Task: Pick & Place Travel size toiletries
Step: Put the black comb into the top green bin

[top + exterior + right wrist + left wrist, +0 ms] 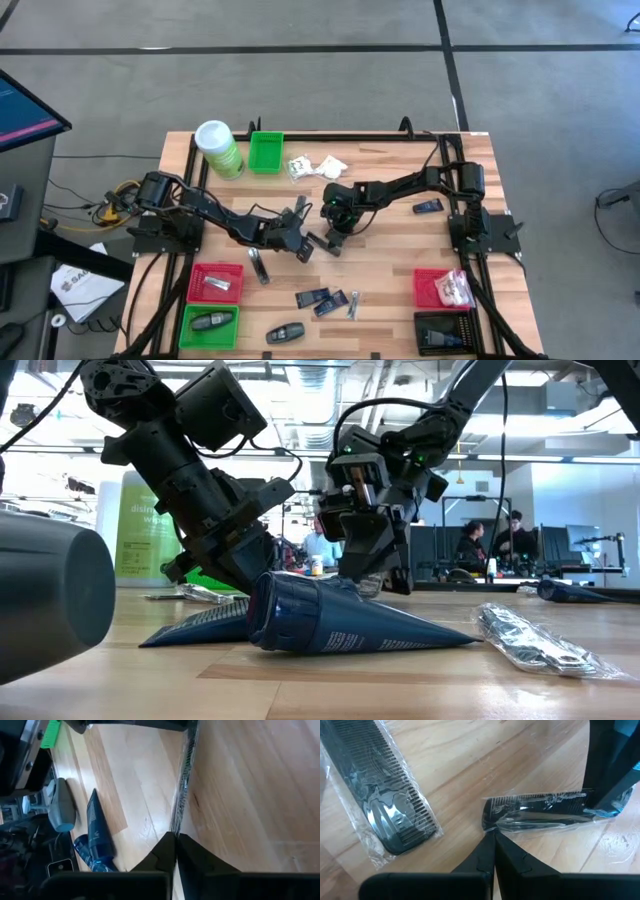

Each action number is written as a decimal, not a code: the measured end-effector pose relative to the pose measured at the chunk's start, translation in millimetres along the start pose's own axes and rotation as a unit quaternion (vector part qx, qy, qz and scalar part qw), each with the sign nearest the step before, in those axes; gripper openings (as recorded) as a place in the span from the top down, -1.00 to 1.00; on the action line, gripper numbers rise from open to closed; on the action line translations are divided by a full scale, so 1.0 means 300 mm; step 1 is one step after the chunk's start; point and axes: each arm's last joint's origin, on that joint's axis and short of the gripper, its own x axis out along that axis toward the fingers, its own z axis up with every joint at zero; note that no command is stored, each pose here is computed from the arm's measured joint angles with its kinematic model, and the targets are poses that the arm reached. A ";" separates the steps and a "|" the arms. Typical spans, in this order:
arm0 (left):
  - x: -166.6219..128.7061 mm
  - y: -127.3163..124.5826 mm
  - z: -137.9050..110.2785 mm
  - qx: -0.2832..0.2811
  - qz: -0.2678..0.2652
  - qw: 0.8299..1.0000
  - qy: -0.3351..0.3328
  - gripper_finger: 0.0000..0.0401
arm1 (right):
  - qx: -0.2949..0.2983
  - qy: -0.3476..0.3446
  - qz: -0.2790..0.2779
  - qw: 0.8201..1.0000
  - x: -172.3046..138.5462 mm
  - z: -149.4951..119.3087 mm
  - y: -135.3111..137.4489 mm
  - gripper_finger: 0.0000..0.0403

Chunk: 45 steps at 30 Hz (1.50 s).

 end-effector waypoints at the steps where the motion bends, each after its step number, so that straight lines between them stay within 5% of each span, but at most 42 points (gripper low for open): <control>1: 0.000 -0.001 0.000 -0.002 -0.001 1.000 0.000 1.00 | 0.000 0.000 0.000 1.000 0.000 0.000 0.000 0.96; 14: -0.102 -0.058 0.047 -0.003 -0.072 0.997 -0.035 0.98 | 0.035 -0.010 -0.005 0.999 -0.052 0.024 -0.041 0.99; 28: -0.413 -0.101 0.164 -0.043 -0.122 0.966 -0.225 0.96 | 0.063 -0.107 0.040 0.991 -0.292 0.074 0.055 1.00; 38: -0.530 -0.084 0.213 -0.047 -0.160 0.951 -0.260 0.96 | 0.072 -0.260 0.113 0.956 -0.498 0.107 0.188 1.00; 45: -0.634 -0.060 0.247 -0.035 -0.201 0.937 -0.284 0.96 | 0.090 -0.368 0.195 0.905 -0.607 0.126 0.270 1.00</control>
